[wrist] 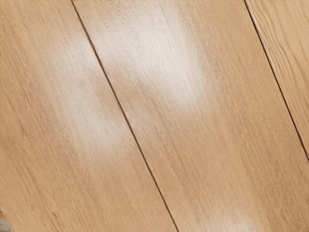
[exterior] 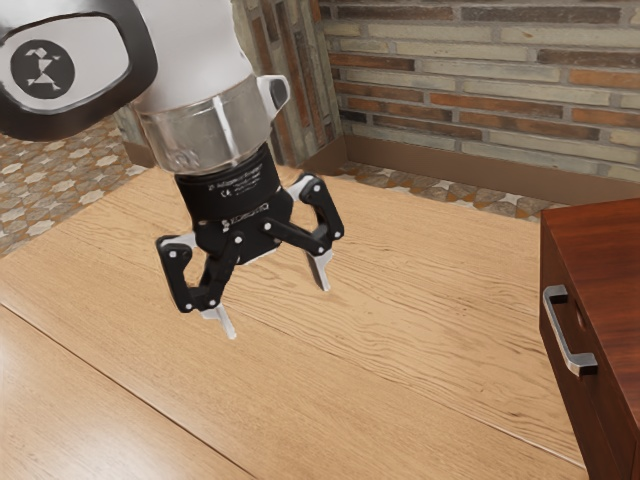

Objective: Pull the drawer handle with one arm to open the drawer

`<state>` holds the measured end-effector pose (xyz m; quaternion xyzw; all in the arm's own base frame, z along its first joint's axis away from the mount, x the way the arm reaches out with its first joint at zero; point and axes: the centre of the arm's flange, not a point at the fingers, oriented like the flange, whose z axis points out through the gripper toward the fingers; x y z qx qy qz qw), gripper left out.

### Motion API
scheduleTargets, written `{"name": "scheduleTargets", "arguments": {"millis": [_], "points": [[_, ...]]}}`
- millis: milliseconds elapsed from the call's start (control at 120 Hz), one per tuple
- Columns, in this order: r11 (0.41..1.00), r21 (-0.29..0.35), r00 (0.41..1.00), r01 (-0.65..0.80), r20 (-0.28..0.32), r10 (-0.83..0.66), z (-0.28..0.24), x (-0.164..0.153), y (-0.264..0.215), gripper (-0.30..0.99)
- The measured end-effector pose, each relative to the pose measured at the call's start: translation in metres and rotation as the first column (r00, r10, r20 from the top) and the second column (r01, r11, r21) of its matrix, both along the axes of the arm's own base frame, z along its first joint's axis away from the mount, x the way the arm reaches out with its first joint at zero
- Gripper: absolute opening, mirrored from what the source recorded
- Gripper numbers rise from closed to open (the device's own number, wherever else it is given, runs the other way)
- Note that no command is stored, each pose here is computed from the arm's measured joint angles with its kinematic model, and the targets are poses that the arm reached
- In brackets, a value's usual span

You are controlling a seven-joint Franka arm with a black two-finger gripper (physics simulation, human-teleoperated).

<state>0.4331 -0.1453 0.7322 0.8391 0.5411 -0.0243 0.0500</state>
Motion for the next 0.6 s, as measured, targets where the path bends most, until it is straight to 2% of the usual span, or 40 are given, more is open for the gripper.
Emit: {"name": "scheduleTargets", "arguments": {"millis": [158,275,433,600], "points": [[0.998,0.065,0.999,0.001,-0.053,0.003,-0.054,0.033,-0.023,0.69],[0.995,0.096,0.998,0.001,-0.056,0.004,-0.08,0.057,-0.041,0.69],[0.994,0.106,1.0,0.023,-0.019,-0.022,-0.113,0.086,-0.069,0.69],[0.995,0.078,0.995,0.062,0.067,-0.067,-0.124,0.103,-0.094,0.69]]}}
